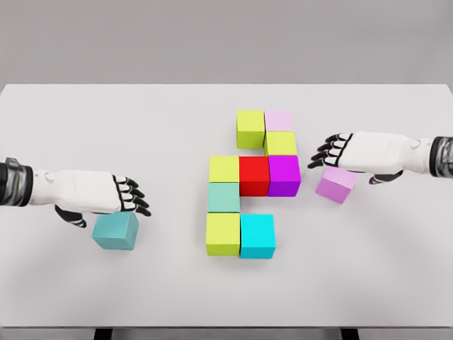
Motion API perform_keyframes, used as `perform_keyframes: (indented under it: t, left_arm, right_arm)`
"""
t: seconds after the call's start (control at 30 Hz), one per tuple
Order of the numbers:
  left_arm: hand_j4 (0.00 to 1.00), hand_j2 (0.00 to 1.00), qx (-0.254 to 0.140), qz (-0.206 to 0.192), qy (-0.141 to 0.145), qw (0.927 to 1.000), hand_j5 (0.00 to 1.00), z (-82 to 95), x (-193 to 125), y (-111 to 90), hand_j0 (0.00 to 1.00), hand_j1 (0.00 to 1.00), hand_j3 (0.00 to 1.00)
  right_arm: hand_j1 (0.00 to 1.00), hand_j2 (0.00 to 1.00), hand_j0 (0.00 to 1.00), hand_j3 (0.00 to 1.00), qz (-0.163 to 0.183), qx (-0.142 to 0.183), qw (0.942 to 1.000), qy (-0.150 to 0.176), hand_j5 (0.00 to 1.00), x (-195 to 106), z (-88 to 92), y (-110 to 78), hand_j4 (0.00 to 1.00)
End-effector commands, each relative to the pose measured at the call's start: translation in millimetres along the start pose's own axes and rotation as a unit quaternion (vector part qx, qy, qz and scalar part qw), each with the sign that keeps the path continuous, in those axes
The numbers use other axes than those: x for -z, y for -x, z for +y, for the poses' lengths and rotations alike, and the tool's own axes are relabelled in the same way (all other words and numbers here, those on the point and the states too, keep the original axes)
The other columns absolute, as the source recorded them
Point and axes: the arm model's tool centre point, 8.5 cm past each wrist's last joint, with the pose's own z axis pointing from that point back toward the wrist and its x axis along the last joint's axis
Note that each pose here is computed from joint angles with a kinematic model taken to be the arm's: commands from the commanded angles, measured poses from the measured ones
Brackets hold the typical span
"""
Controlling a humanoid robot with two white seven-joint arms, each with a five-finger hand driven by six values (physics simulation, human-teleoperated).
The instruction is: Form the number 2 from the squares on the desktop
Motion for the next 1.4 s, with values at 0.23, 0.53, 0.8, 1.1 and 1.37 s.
perform_keyframes:
  t: [0.23,0.53,0.8,1.1,1.37]
  left_arm:
    - [1.0,1.0,-0.001,-0.016,0.009,0.9998,1.0,-7.0,8,-10,1.0,1.0,1.0]
    - [0.72,0.72,-0.004,-0.018,0.012,0.9998,0.72,-10.1,9,-11,0.72,0.72,0.72]
    - [0.32,0.32,-0.008,-0.021,0.016,0.9996,0.32,-14.0,12,-12,0.32,0.32,0.32]
    - [0.27,0.27,-0.021,0.038,-0.043,0.9982,0.27,35.4,6,50,0.27,0.27,0.27]
    - [0.28,0.28,-0.025,0.011,-0.11,0.9936,0.28,95.7,56,65,0.28,0.28,0.28]
  right_arm:
    - [1.0,1.0,1.0,1.0,0.008,0.004,1.0,-0.004,1.0,6,4.2,4.9,1.0]
    - [1.0,1.0,1.0,1.0,0.009,-0.014,0.9997,-0.017,1.0,17,7.6,0.9,1.0]
    - [1.0,1.0,1.0,1.0,0.007,-0.02,0.9991,-0.037,1.0,25,17.3,-1.8,1.0]
    - [1.0,1.0,1.0,1.0,0.004,-0.025,0.9988,-0.043,1.0,29,18.3,-3.8,1.0]
    - [0.71,0.71,0.71,0.71,0.001,-0.025,0.9986,-0.047,0.71,30,20.9,-5.5,0.71]
